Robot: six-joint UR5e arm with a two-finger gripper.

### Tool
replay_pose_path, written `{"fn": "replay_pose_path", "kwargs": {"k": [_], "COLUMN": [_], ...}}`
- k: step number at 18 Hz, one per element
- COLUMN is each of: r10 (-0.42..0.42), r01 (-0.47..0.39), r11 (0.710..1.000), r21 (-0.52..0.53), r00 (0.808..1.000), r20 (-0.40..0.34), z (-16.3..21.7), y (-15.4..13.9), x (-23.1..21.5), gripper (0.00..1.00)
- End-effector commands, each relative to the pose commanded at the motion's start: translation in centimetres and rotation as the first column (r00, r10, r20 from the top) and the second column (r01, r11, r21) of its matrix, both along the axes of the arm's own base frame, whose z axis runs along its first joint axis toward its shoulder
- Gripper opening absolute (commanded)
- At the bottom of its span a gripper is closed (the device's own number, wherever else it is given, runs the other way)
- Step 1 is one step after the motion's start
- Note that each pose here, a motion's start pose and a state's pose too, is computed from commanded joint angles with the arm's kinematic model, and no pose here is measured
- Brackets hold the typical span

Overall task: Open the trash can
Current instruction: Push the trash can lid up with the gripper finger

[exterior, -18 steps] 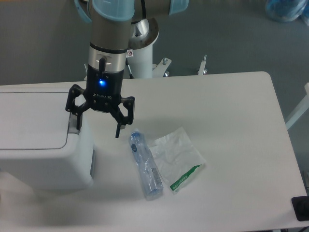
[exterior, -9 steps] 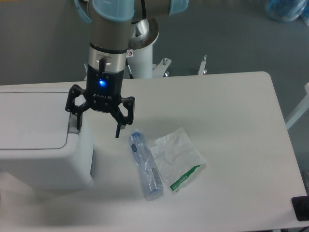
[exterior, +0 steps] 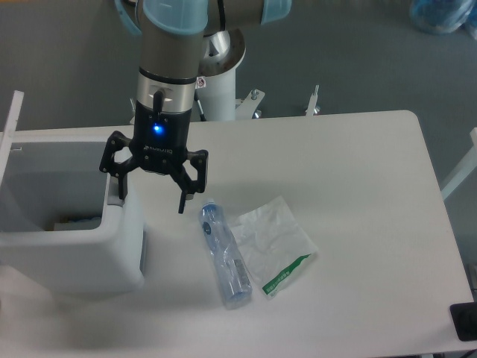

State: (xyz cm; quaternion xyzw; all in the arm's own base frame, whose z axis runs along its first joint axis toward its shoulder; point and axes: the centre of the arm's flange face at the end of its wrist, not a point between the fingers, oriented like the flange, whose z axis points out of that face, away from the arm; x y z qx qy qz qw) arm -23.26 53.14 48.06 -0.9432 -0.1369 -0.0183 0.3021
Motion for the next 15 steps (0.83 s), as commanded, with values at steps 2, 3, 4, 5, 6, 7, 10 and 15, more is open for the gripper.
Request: {"fn": "replay_pose_path", "kwargs": {"k": [2, 3, 4, 5, 6, 7, 10, 15], "r10": [0.007, 0.007, 0.013, 0.010, 0.011, 0.015, 0.047, 0.033], "r01": [-0.007, -0.007, -0.012, -0.008, -0.009, -0.013, -0.047, -0.049], "r11": [1.000, 1.000, 0.999, 0.999, 0.999, 0.999, 0.999, 0.996], "r21": [0.017, 0.025, 0.033, 0.037, 0.038, 0.036, 0.004, -0.078], "r00": [1.000, 1.000, 1.000, 0.999, 0.999, 0.998, 0.994, 0.982], "r20": [-0.011, -0.018, -0.027, -0.042, -0.047, -0.056, -0.096, -0.188], "z": [1.1, 1.7, 2.4, 2.8, 3.0, 3.0, 2.7, 1.3], "y": [0.1, 0.2, 0.2, 0.1, 0.2, 0.0, -1.3, -3.3], "x": [-0.3, -0.4, -0.7, -1.0, -1.3, -1.7, -3.8, -6.6], "gripper": [1.00, 1.00, 1.00, 1.00, 1.00, 1.00, 1.00, 1.00]}}
